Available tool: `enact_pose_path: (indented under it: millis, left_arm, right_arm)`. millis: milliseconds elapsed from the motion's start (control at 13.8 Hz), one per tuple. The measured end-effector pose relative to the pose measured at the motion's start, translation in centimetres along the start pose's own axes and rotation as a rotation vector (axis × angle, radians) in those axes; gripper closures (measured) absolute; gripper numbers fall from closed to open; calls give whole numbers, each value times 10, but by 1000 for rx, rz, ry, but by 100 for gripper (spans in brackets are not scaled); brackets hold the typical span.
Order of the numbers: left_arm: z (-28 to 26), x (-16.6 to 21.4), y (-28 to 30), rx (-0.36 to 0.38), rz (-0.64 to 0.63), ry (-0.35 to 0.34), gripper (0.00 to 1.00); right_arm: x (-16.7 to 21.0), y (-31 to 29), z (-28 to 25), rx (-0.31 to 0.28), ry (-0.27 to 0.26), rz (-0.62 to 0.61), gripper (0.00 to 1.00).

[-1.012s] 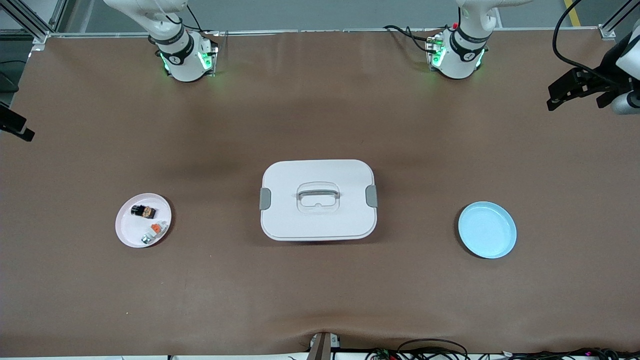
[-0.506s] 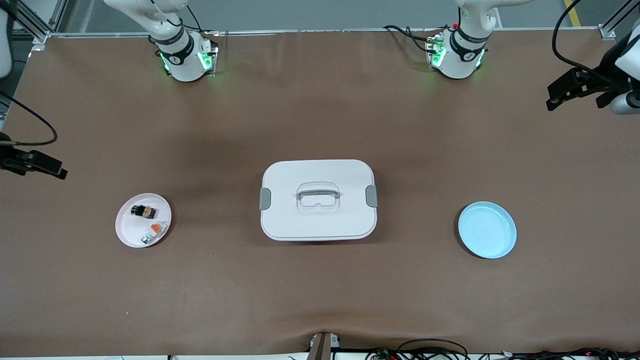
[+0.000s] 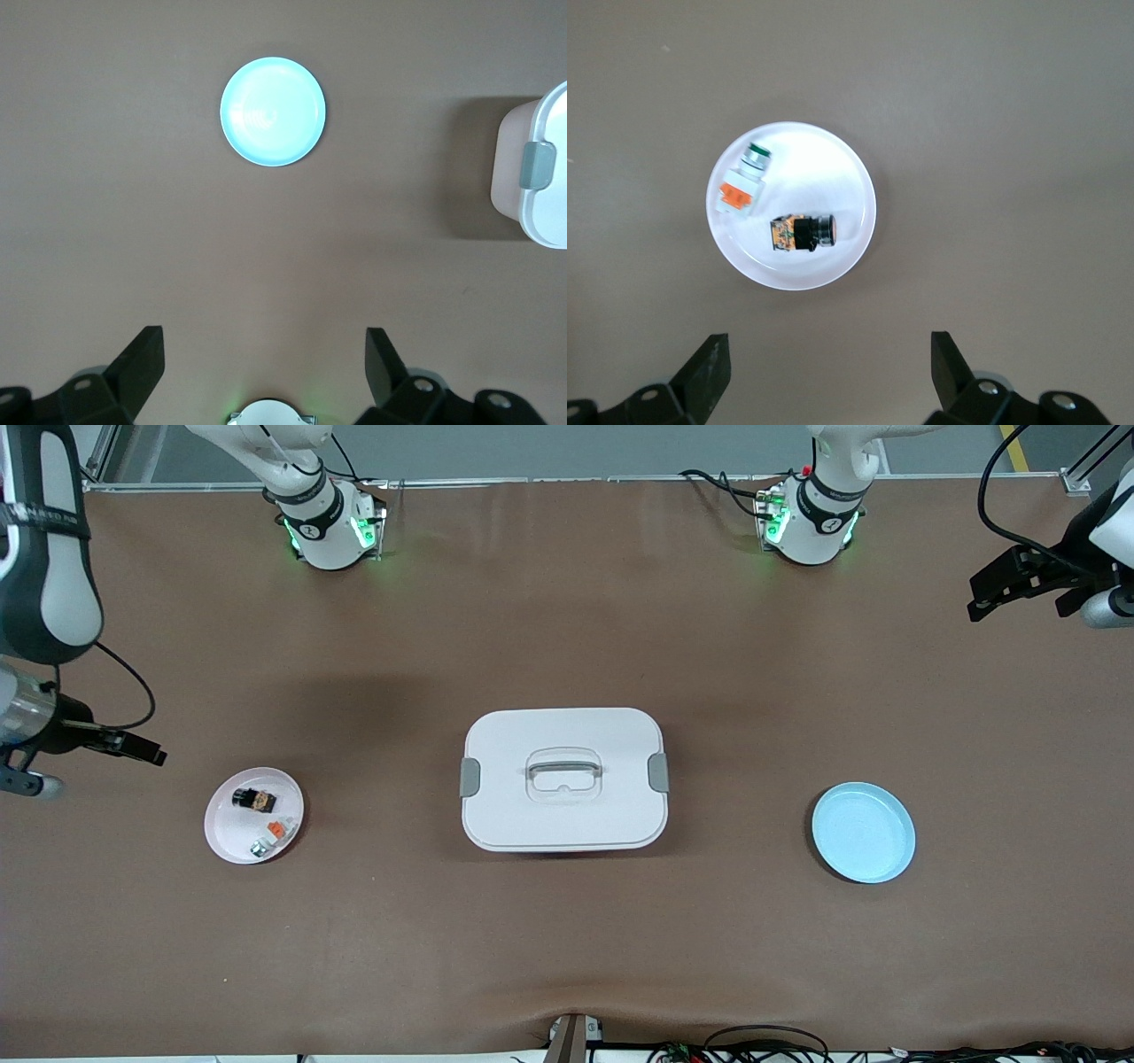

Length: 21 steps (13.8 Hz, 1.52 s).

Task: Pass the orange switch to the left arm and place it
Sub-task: 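Move the right gripper down over the white plate toward the black switch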

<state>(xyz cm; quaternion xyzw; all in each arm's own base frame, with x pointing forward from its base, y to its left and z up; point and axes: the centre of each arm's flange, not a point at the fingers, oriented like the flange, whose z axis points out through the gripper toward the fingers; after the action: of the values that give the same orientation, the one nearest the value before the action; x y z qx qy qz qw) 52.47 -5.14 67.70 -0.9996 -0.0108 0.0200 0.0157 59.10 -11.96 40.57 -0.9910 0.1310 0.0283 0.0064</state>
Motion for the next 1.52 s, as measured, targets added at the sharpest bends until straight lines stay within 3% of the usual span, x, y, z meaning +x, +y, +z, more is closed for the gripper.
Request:
enact_pose_path:
  millis: [578,1229,1518]
  left_arm:
    - [-1,0,1,0,1,2,0]
    - [-2,0,1,0,1,5,0]
    - [-2,0,2,0,3,4,0]
  right_arm:
    - [18,-32,97,-12,-48,59,0]
    - [23,-72,151,-21,-20,92,0]
    - [25,-67,183,-36,-39,53,0]
